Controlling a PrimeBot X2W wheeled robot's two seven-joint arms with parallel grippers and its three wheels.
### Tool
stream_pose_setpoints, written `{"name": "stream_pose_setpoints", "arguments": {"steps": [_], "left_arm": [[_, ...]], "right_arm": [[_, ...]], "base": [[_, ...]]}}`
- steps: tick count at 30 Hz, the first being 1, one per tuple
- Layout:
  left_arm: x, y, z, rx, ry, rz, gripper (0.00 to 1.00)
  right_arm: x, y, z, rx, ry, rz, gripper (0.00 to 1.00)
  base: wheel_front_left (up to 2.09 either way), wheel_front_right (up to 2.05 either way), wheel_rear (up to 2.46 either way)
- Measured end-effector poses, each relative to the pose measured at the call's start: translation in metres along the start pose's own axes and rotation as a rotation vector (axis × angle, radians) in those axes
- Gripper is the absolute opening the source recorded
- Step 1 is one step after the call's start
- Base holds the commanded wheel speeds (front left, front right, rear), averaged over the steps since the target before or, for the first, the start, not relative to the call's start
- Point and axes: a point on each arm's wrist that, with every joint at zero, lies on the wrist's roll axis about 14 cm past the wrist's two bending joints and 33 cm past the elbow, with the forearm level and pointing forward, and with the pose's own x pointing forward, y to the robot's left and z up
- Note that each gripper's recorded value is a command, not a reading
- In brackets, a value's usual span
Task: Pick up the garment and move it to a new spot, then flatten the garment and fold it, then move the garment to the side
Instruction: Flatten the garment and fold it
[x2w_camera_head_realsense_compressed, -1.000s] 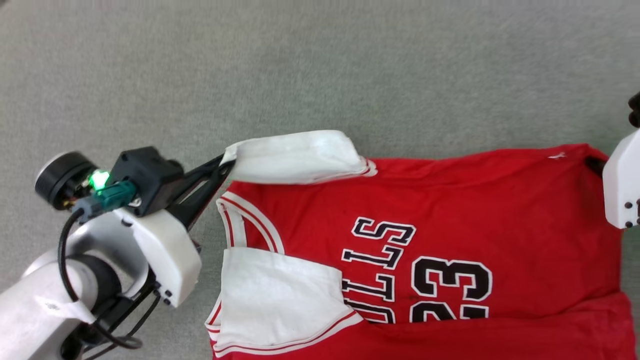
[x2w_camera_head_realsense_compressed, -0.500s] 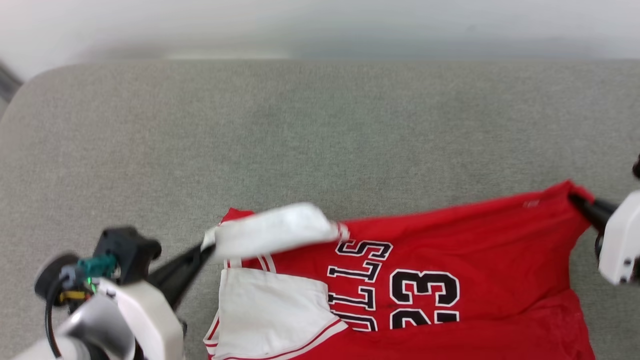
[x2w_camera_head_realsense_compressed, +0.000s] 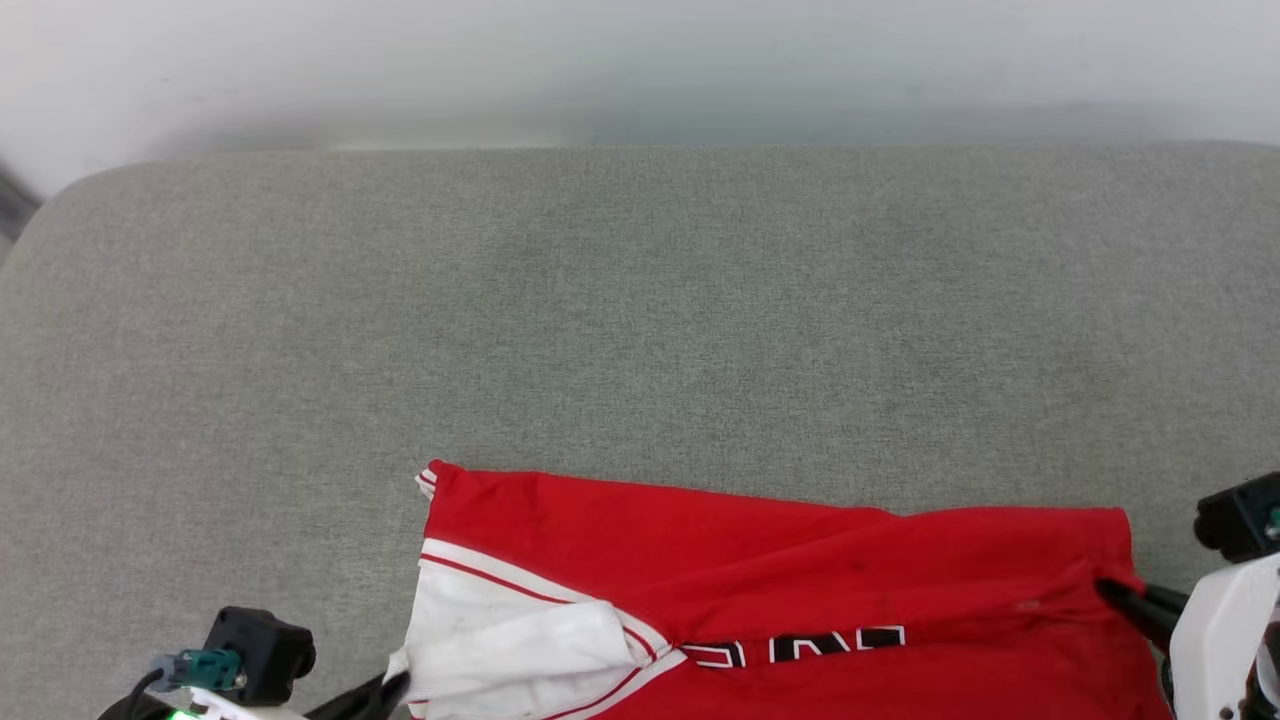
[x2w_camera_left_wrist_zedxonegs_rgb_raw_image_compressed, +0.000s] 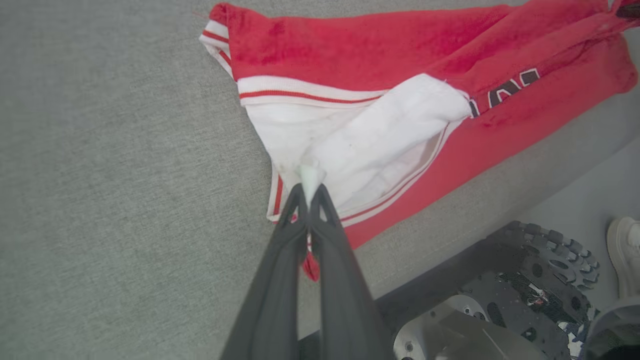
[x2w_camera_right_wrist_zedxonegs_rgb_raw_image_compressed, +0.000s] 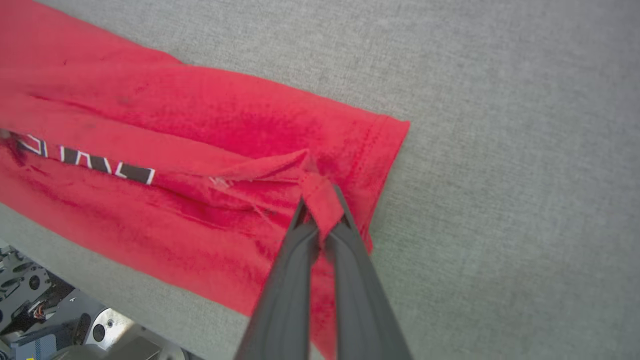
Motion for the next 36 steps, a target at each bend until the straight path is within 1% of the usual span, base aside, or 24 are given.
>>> {"name": "stream_pose_setpoints", "arguments": {"steps": [6,7,9,16,17,18,19,20,23,28,32,34,35,36], "left_arm": [[0.008,-0.002,-0.026,-0.022,0.086,-0.018,0.0],[0.008,-0.002,-0.026,-0.022,0.086,-0.018,0.0],[0.013,-0.001,-0.032,-0.012,0.11,-0.02,0.0],[0.025,-0.005,-0.043,-0.004,0.139,-0.033,0.0],[0.026,-0.005,-0.044,-0.006,0.138,-0.034,0.22],[0.027,-0.005,-0.045,-0.005,0.137,-0.032,0.5],[0.027,-0.005,-0.046,-0.002,0.138,-0.03,1.0],[0.028,-0.004,-0.047,0.0,0.139,-0.03,1.0],[0.028,-0.006,-0.046,0.0,0.121,-0.031,1.0],[0.027,-0.006,-0.02,0.027,-0.009,-0.015,1.0],[0.022,-0.005,0.007,0.047,-0.147,-0.002,1.0],[0.018,-0.003,0.024,0.081,-0.24,0.016,1.0],[0.018,-0.003,0.024,0.081,-0.24,0.016,1.0],[0.012,0.002,0.046,0.102,-0.348,0.051,1.0]], "right_arm": [[0.004,0.001,-0.028,-0.102,0.101,0.016,0.0],[0.004,0.001,-0.028,-0.102,0.101,0.016,0.0],[0.008,0.0,-0.033,-0.148,0.126,0.025,0.0],[0.015,-0.002,-0.045,-0.19,0.167,0.039,0.0],[0.015,-0.003,-0.047,-0.179,0.175,0.039,0.0],[0.015,-0.002,-0.049,-0.175,0.18,0.041,0.07],[0.015,-0.002,-0.048,-0.175,0.181,0.043,0.53],[0.015,-0.002,-0.048,-0.175,0.177,0.044,1.0],[0.015,0.002,-0.047,-0.167,0.163,0.053,1.0],[0.009,0.005,-0.039,-0.144,0.117,0.055,1.0],[0.0,0.008,-0.013,-0.078,0.015,0.065,1.0],[-0.006,0.008,0.002,-0.06,-0.037,0.064,1.0],[-0.006,0.008,0.002,-0.06,-0.037,0.064,1.0],[-0.013,0.003,0.017,-0.04,-0.095,0.05,1.0]], "base": [[0.0,0.0,0.0],[0.0,0.0,0.0],[0.0,0.0,0.0],[0.0,0.0,0.0],[0.0,0.0,0.0],[0.0,0.0,0.0],[0.0,0.0,0.0],[0.0,0.0,0.0],[0.0,0.0,0.0],[0.0,0.0,0.0],[0.0,0.0,0.0],[0.0,0.0,0.0],[0.0,0.0,0.0],[0.0,0.0,0.0]]}}
